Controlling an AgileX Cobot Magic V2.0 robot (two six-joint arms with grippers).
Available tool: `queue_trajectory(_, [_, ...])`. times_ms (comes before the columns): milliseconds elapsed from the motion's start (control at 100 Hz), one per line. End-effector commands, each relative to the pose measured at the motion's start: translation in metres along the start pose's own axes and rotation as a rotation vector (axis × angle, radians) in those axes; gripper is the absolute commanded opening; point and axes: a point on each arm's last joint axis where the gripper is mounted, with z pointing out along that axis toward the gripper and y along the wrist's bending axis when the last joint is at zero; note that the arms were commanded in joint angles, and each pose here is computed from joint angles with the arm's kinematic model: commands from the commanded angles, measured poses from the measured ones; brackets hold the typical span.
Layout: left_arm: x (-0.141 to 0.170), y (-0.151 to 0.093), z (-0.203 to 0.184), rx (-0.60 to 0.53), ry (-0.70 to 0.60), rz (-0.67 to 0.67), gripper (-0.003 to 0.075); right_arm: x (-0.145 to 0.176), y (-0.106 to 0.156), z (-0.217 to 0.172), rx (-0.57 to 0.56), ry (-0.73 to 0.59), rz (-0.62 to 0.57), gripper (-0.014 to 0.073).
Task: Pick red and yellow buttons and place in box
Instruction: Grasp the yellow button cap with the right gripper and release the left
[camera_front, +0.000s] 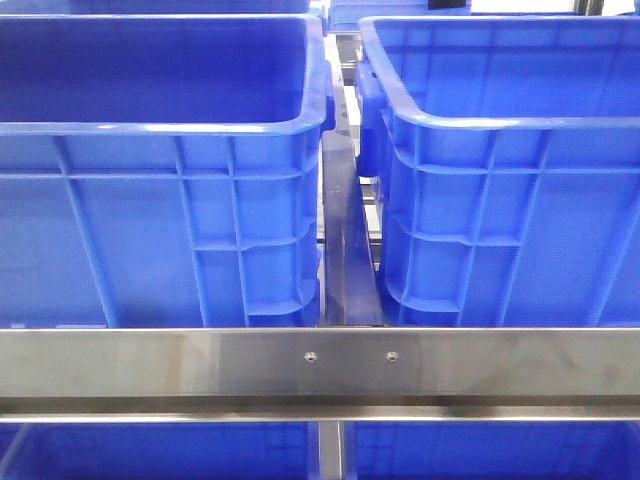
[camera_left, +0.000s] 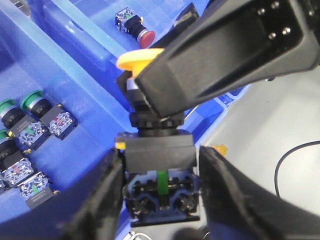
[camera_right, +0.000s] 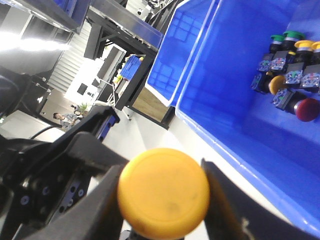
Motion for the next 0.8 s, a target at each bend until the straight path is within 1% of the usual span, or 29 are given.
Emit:
queue_trajectory(0, [-0.013, -0.004, -0.014, 0.015, -0.104, -0.003, 0.044, -0.014, 0.026, -0.005, -0.143, -0.092, 0.023, 0.0146])
queue_trajectory(70, [-0.013, -0.004, -0.014, 0.015, -0.102, -0.003, 0.0484, -0.015, 0.025, -0.005, -0.14, -0.095, 0.023, 0.0146])
queue_trajectory(240, [-0.013, -0.004, -0.015, 0.014, -0.103, -0.001, 0.0484, -0.022, 0.019, -0.013, -0.114, -0.129, 0.019, 0.0146])
queue_trajectory(390, [-0.013, -0.001, -0.02, -0.014, -0.114, 0.0, 0.0484, -0.035, 0.01, -0.03, -0.074, -0.197, 0.004, 0.0146])
queue_trajectory(660, [-0.014, 0.012, -0.039, -0.172, -0.172, -0.04, 0.0484, -0.051, 0.005, -0.064, -0.039, -0.274, -0.043, 0.0146])
queue_trajectory(790, [-0.012, 0.027, -0.052, -0.233, -0.204, -0.091, 0.0484, -0.053, 0.007, -0.072, -0.033, -0.295, -0.056, 0.0146])
